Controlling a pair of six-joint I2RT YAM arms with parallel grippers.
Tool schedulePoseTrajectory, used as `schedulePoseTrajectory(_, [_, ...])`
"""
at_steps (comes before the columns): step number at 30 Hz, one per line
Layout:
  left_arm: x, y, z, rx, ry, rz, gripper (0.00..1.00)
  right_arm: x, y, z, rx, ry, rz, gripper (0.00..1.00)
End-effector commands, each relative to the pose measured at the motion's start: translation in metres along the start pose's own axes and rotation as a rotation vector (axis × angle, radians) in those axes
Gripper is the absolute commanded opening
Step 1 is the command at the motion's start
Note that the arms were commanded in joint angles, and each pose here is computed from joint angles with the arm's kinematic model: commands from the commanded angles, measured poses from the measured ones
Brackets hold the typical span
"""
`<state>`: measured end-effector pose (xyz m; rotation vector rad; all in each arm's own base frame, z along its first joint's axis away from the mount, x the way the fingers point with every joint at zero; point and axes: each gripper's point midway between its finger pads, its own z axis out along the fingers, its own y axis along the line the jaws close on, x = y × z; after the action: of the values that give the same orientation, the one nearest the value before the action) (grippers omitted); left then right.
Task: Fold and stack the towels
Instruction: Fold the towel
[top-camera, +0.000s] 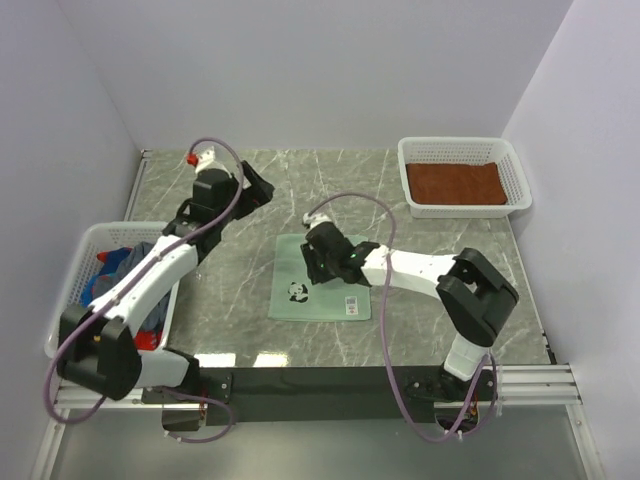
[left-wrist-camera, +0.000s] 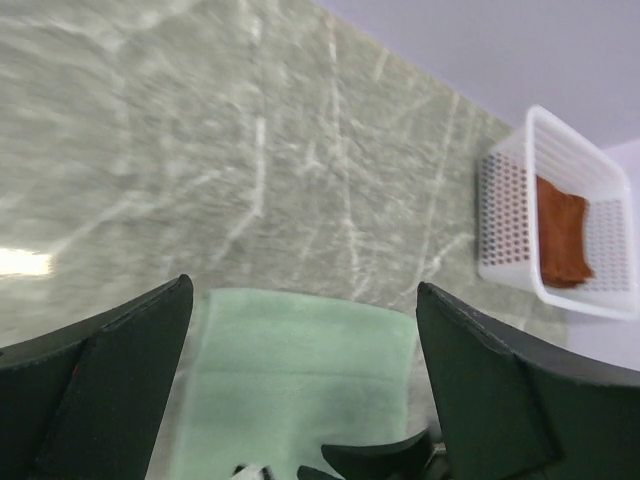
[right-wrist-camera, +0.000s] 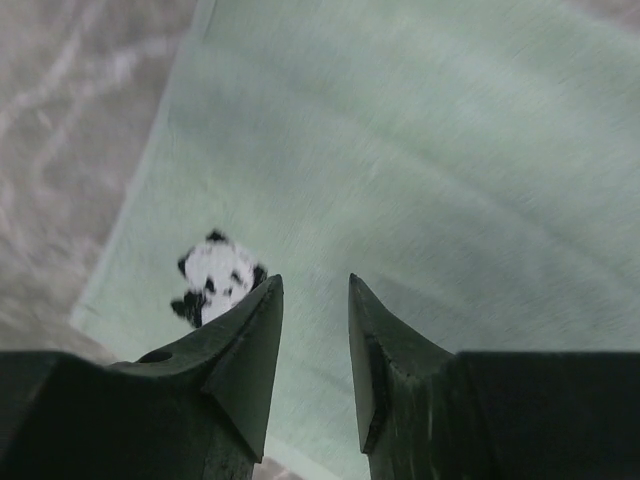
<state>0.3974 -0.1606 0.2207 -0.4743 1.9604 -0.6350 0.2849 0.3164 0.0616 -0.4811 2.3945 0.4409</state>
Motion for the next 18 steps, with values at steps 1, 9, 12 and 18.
schedulePoseTrajectory(1, [-0.016,0.031,-0.040,-0.191,0.012,0.156,1.00,0.012,0.006,-0.003,0.053,0.066,-0.099,0.40])
schedulePoseTrajectory(9, [-0.027,0.054,-0.097,-0.226,-0.063,0.285,0.99,0.078,0.039,-0.001,0.028,0.243,-0.239,0.39])
schedulePoseTrajectory(12, [-0.018,0.067,-0.107,-0.230,-0.072,0.308,1.00,0.101,0.050,-0.012,0.025,0.296,-0.269,0.39])
schedulePoseTrajectory(18, [0.004,0.091,-0.120,-0.257,-0.034,0.328,0.99,0.118,0.070,-0.043,0.011,0.331,-0.295,0.40])
